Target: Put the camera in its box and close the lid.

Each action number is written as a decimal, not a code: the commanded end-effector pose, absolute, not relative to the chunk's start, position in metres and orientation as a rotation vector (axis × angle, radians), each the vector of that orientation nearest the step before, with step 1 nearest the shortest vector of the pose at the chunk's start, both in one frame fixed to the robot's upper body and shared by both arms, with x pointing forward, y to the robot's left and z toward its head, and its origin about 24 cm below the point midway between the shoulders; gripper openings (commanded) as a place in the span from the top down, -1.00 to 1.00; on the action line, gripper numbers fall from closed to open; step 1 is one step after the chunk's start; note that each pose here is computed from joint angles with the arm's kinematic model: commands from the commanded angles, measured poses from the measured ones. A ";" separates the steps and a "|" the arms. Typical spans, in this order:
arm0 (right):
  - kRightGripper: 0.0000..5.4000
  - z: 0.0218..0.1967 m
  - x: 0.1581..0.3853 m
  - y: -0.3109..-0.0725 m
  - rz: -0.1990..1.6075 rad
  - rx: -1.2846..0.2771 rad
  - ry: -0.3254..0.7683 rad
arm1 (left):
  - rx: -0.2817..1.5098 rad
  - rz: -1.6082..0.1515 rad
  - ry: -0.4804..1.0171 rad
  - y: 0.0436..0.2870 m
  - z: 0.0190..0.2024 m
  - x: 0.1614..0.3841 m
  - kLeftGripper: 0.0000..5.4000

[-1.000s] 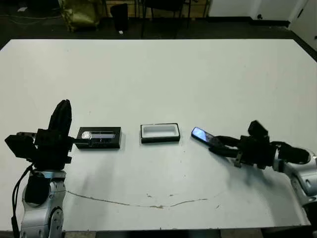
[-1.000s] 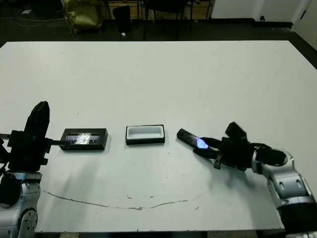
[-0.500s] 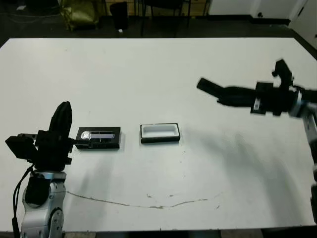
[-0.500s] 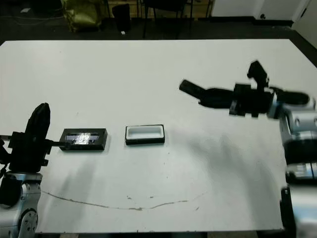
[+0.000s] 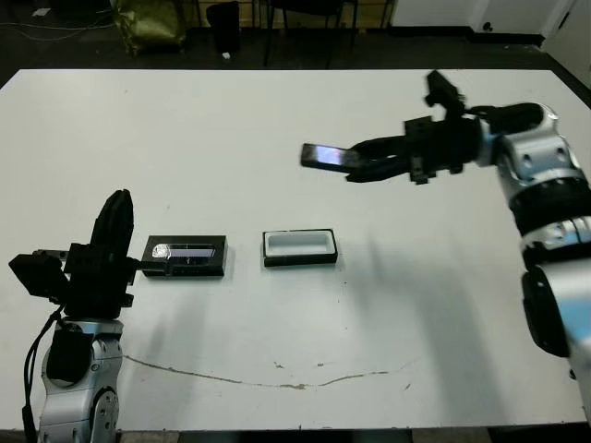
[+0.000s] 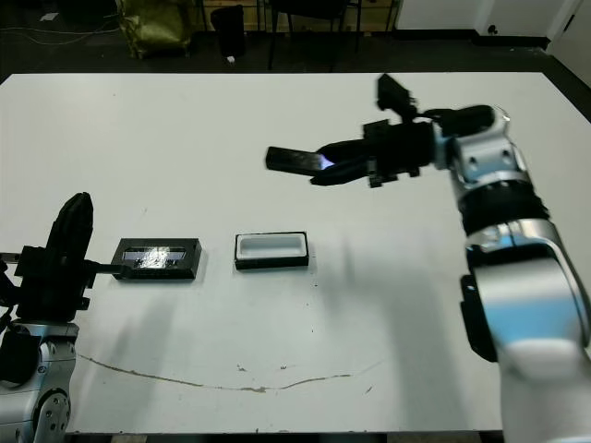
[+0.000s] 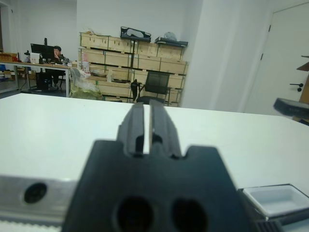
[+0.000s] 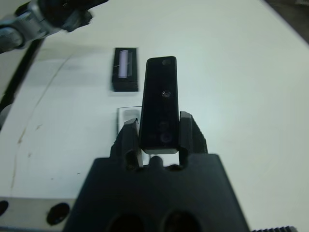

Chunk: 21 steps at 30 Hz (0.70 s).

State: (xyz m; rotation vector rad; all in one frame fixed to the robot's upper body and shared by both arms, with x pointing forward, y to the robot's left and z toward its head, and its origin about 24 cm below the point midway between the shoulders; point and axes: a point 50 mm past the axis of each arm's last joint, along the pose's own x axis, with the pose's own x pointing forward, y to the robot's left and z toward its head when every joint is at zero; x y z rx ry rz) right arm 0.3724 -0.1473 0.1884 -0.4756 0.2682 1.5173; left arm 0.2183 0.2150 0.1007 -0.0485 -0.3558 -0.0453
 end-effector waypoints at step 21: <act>0.85 0.147 0.365 -0.147 1.580 -0.528 0.545 | -0.021 -0.040 -0.341 0.213 0.096 0.218 1.00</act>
